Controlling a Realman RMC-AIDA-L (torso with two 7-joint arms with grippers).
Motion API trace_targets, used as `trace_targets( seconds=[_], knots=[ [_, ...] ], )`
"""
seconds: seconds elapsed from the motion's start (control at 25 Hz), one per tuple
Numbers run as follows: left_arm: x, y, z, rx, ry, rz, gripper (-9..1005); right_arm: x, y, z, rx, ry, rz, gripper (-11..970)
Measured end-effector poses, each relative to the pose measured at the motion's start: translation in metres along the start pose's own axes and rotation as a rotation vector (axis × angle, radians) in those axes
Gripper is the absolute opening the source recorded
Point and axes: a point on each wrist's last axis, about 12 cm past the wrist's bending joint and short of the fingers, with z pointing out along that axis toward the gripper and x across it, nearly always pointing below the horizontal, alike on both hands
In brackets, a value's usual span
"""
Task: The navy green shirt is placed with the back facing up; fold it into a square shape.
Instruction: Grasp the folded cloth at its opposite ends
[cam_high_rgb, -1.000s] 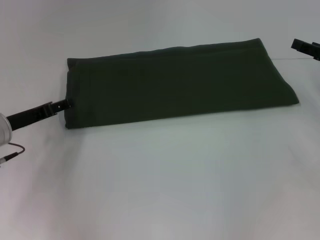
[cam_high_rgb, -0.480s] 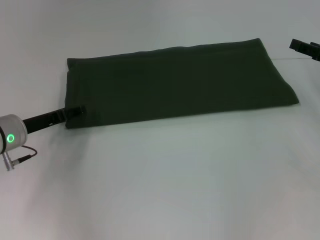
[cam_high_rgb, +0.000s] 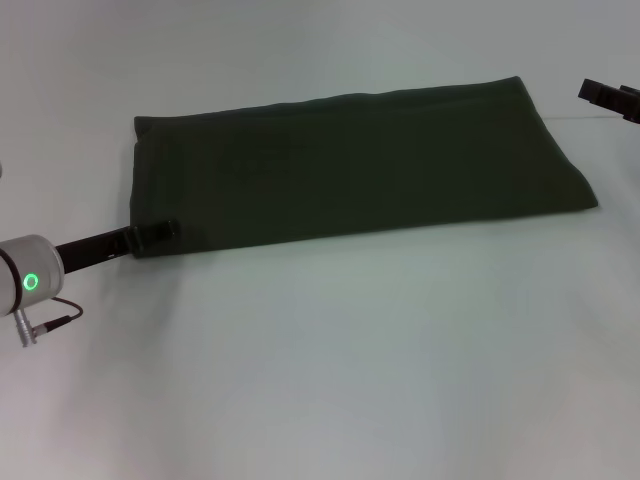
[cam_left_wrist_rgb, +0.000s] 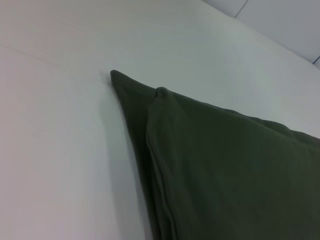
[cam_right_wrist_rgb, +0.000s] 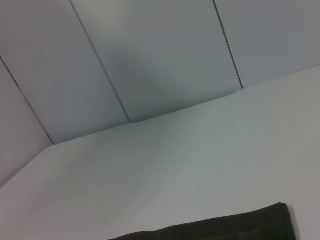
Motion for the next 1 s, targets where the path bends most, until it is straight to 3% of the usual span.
trace_targets(
  seconds=[0.24,0.44,0.88,1.0],
  knots=[
    [0.0005,-0.0010,0.0002,0.008,0.004,-0.001,790,0.0005,0.0005,0.0004,0.000,0.000,0.001,728],
    [0.0004,-0.0009,0.0002,0.007,0.003,-0.001,642,0.0004,0.0012,0.0013,-0.003,0.001,0.002,728],
    [0.0008,-0.0006,0.0010,0.002,0.017,0.012,478,0.0020,0.0014,0.0031,0.008,0.008,0.000,727],
    [-0.0009,-0.0011,0.0045,-0.016,0.053,0.031,473,0.0019,0.0023,0.0040,0.007,0.008,-0.001,727]
  ],
)
